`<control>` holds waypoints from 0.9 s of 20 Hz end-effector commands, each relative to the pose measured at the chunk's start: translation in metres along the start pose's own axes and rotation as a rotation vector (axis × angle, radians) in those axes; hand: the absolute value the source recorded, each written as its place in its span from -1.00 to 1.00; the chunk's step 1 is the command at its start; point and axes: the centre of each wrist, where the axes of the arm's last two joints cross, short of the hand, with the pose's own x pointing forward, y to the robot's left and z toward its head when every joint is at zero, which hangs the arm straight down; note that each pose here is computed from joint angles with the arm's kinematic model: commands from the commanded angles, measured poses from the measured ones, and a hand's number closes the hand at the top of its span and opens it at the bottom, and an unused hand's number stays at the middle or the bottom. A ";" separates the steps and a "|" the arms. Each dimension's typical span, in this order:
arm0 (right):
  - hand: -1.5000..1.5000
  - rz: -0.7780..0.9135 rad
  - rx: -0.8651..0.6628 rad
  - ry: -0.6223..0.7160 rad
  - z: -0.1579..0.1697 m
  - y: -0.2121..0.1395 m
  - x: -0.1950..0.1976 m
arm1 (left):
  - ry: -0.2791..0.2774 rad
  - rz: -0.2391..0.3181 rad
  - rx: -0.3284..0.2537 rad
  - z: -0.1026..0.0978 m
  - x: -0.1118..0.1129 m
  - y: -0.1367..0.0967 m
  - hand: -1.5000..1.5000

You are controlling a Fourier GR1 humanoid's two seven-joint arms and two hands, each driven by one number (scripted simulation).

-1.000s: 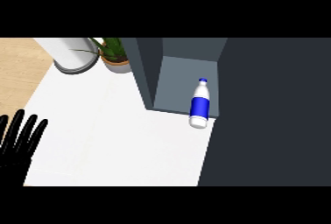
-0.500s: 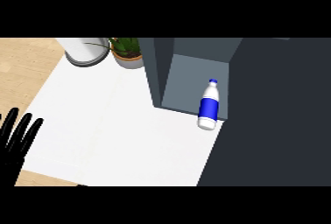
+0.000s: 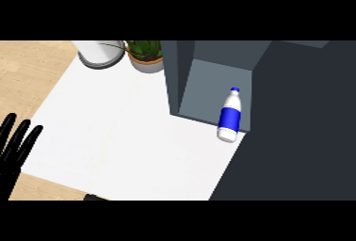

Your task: Pick up the bottled water, place it into the cabinet and close the cabinet

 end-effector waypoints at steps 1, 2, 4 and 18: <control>1.00 0.039 0.097 0.009 -0.016 0.006 0.007 | 0.011 -0.003 -0.009 0.001 0.002 0.002 -1.00; 1.00 0.042 0.106 0.008 -0.017 0.005 0.007 | 0.005 0.006 -0.013 -0.001 0.004 0.003 -1.00; 1.00 0.079 0.126 0.022 -0.017 0.002 0.010 | 0.012 -0.007 0.001 0.000 0.004 0.005 -1.00; 1.00 -0.074 0.120 -0.042 -0.021 0.005 -0.003 | -0.014 -0.006 -0.029 -0.007 0.011 0.011 -1.00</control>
